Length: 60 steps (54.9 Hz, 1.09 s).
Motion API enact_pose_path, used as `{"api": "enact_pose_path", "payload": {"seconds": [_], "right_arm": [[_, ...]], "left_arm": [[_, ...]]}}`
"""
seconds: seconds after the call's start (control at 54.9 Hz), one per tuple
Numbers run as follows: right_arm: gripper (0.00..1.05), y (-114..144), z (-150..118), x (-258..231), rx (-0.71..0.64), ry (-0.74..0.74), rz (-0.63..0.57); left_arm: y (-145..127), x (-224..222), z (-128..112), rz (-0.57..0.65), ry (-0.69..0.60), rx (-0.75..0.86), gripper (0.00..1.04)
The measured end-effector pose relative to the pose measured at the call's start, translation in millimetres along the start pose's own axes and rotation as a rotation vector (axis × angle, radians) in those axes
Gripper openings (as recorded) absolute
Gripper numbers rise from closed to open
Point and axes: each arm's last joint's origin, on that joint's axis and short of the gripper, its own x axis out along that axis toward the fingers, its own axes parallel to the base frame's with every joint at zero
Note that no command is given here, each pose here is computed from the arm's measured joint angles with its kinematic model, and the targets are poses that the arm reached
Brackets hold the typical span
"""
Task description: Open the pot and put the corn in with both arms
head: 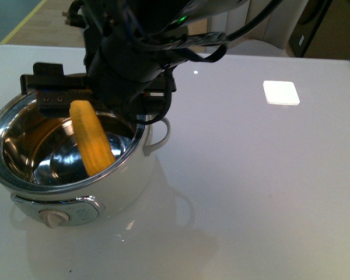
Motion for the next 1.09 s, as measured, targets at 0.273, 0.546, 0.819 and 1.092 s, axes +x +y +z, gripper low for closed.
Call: {"api": "enact_pose_path", "payload": {"seconds": [0.273,0.546,0.819,1.092], "right_arm": [[0.96,-70,12,-104,0.083,-0.260,-0.114],[0.96,-120,-52,-203,-0.014,-0.410,-0.363],[0.94,-133,-115,-266,-0.020,-0.438,-0.471],[0.51,-138,-144,-282,-0.131,-0.899,-0.597]], "left_arm": [[0,0,0,0.000,0.000,0.000,0.98],[0,0,0,0.000,0.000,0.000,0.98],[0,0,0,0.000,0.000,0.000,0.98],[0,0,0,0.000,0.000,0.000,0.98]]}}
